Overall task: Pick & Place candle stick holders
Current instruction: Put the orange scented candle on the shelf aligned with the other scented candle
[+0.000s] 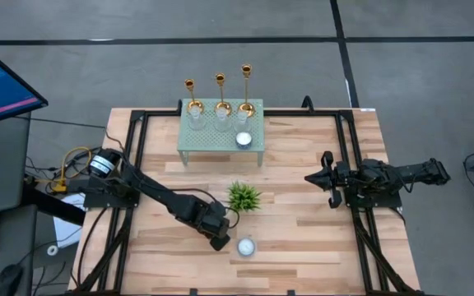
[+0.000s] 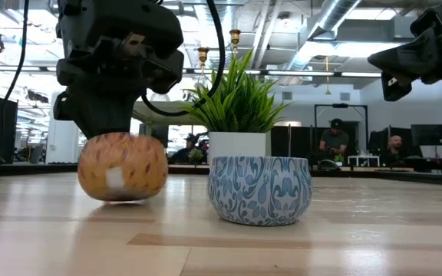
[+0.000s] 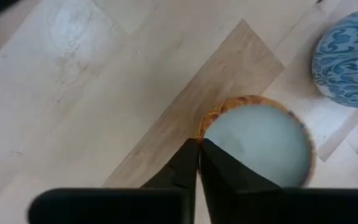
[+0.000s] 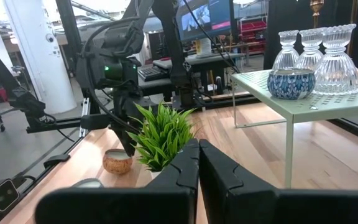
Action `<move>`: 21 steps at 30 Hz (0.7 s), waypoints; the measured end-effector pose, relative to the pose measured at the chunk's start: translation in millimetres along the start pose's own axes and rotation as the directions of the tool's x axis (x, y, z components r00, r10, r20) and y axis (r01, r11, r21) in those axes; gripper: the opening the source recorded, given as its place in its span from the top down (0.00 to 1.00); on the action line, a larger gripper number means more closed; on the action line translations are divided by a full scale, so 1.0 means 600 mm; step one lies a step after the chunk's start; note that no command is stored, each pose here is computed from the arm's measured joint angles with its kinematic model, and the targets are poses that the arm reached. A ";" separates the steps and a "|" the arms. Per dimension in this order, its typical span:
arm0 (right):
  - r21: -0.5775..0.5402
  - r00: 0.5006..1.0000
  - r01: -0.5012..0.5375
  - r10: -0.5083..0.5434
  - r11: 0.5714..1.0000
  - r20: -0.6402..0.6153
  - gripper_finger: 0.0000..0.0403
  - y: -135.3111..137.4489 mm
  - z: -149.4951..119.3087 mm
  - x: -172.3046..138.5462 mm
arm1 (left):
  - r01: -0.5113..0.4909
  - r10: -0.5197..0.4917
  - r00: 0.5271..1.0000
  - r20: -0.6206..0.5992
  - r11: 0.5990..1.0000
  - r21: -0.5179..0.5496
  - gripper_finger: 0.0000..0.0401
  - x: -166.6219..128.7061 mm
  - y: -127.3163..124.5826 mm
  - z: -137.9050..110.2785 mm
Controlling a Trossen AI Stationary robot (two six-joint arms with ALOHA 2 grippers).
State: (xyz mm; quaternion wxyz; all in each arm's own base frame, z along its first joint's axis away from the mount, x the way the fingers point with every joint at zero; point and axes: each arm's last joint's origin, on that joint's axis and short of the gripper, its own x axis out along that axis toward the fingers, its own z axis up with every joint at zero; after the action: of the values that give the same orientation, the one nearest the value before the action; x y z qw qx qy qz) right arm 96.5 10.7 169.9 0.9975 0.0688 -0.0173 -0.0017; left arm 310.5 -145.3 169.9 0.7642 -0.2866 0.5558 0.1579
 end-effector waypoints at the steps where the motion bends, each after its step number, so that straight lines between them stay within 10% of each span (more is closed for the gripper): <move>1: 0.000 1.000 0.000 0.000 1.000 0.000 1.00 0.000 0.000 0.000 | 0.002 -0.002 1.000 -0.003 1.000 0.002 0.98 0.000 0.000 0.000; 12: 0.000 1.000 0.000 0.000 1.000 0.000 1.00 0.000 0.000 0.000 | 0.011 -0.011 1.000 0.022 1.000 0.001 0.99 -0.028 0.003 0.001; 21: 0.000 1.000 0.000 0.000 1.000 0.000 1.00 0.000 0.000 0.000 | 0.012 0.008 0.987 0.160 0.993 -0.119 1.00 -0.151 0.044 0.007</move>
State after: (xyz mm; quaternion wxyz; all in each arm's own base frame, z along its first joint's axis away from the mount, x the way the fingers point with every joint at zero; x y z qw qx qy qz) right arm 96.5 10.7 169.9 0.9975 0.0688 -0.0174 -0.0015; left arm 268.8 -115.0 249.3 0.7881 -0.3187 0.4818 0.2126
